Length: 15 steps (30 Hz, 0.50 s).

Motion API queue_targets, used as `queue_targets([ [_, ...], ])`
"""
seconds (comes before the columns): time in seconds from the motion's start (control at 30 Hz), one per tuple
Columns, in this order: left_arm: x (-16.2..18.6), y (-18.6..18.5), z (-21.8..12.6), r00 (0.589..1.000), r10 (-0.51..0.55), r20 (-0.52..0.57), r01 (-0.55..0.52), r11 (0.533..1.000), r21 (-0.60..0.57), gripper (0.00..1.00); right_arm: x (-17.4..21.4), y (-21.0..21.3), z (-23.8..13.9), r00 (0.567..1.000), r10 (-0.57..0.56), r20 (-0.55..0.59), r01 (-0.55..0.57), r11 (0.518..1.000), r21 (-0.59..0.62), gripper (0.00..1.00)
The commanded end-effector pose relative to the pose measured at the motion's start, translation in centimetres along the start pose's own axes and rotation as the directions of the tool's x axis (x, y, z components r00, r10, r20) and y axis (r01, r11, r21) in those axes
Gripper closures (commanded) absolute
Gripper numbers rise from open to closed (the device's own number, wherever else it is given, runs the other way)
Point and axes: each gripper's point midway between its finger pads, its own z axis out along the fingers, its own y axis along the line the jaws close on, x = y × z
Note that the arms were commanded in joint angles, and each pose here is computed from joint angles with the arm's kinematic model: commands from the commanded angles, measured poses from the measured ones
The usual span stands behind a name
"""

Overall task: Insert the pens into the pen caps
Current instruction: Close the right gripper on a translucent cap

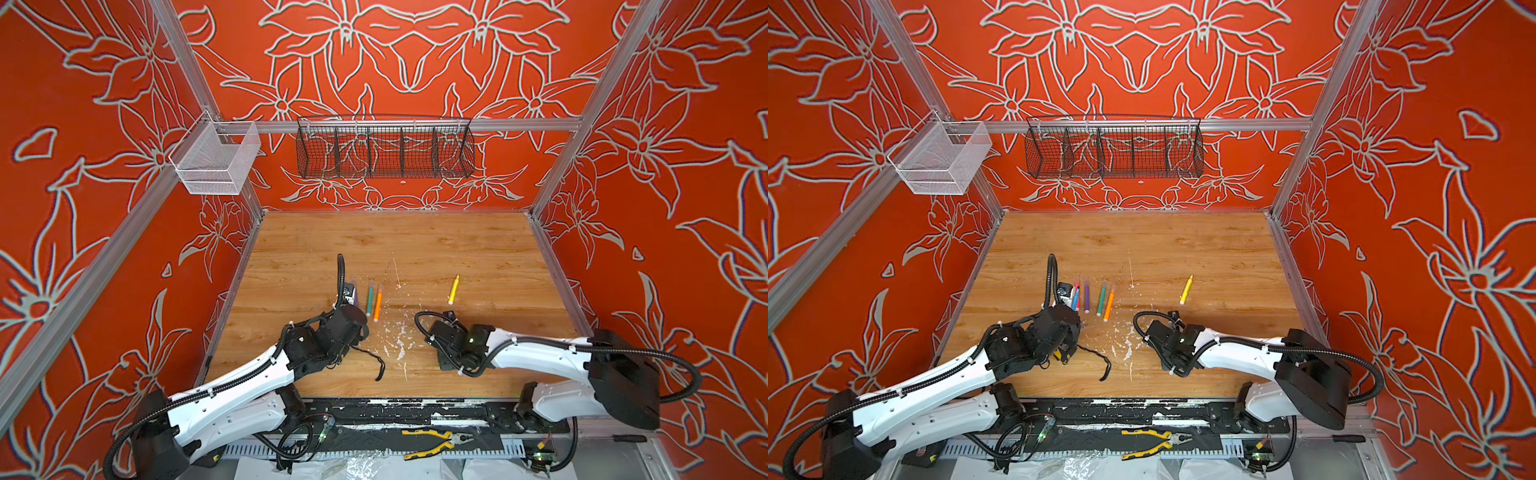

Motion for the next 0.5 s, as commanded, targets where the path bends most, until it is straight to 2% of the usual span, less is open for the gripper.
queue_targets([
  [0.0,-0.2,0.2,-0.2,1.0,-0.019,0.015,0.02,1.0,-0.007,1.0,0.9,-1.2,-0.3,1.0,0.009,-0.016,-0.008,0.999,0.044,0.65],
  [0.23,-0.2,0.2,-0.2,1.0,-0.021,0.016,0.021,1.0,-0.005,1.0,1.2,-1.3,0.2,1.0,0.019,-0.012,-0.018,0.999,0.045,0.65],
  [0.47,-0.1,0.2,-0.2,1.0,-0.02,0.014,0.02,1.0,-0.005,1.0,1.4,-0.8,1.0,0.999,0.02,-0.024,-0.019,0.999,0.041,0.77],
])
